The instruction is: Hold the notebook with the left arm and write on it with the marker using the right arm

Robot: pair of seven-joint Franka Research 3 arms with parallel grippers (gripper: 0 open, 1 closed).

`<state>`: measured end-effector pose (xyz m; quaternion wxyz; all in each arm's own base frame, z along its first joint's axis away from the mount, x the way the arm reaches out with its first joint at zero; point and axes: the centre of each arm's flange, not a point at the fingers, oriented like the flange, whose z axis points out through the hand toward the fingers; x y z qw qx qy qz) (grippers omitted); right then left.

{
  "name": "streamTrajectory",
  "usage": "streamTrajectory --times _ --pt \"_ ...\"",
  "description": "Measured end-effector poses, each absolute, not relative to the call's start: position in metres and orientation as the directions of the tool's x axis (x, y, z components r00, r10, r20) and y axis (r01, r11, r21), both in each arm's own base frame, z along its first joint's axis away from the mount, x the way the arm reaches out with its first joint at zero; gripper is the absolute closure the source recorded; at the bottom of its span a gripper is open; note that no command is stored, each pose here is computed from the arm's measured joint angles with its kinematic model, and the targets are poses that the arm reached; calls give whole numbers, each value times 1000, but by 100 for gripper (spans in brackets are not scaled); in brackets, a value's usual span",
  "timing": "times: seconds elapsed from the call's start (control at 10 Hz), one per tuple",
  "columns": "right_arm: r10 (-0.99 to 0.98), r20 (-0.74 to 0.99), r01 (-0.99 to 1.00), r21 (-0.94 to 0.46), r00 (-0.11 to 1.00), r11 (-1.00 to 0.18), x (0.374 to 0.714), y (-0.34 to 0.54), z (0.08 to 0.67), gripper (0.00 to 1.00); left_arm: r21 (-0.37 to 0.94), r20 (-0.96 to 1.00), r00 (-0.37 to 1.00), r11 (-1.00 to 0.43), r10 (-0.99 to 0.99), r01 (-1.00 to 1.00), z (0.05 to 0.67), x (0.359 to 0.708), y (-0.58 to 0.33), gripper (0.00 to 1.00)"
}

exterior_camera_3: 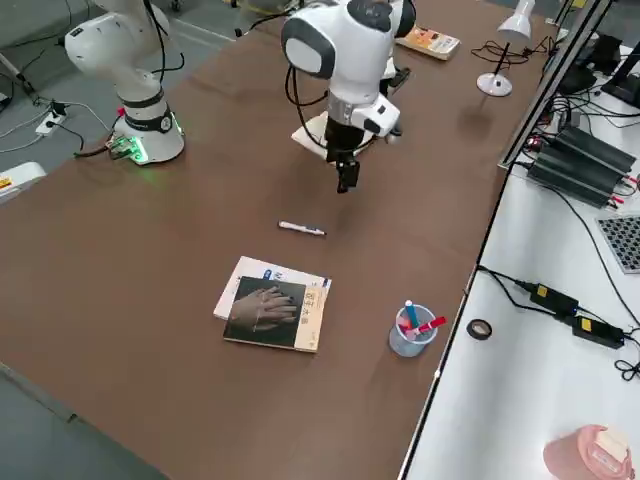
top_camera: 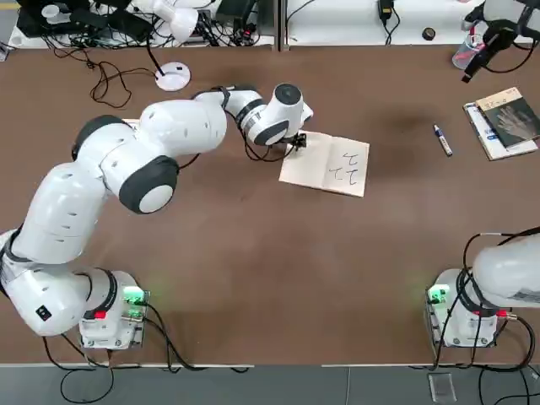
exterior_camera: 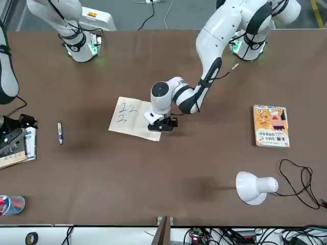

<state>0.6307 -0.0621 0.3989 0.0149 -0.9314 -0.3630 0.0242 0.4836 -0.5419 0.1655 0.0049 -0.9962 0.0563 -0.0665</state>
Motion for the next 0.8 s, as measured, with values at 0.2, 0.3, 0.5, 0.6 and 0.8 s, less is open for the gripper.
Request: streamTrajectory --times 0.2,0.3,0.5,0.6,0.8 --pt "678 -4 676 -65 735 -734 628 -68 374 0 -17 132 985 -994 -113 -112 165 484 -542 0" --pt "672 16 671 -71 741 -738 625 -74 359 0 -17 132 985 -994 -113 -112 165 484 -542 0" --pt "652 34 652 -85 757 -753 615 -83 326 0 -17 132 985 -994 -113 -112 165 484 -542 0" --pt "640 33 640 -92 768 -763 608 -84 310 0 -17 132 985 -994 -113 -112 165 484 -542 0" --pt "596 24 595 -102 803 -797 592 -78 282 0 -18 132 984 -993 -116 -114 165 484 -542 0"
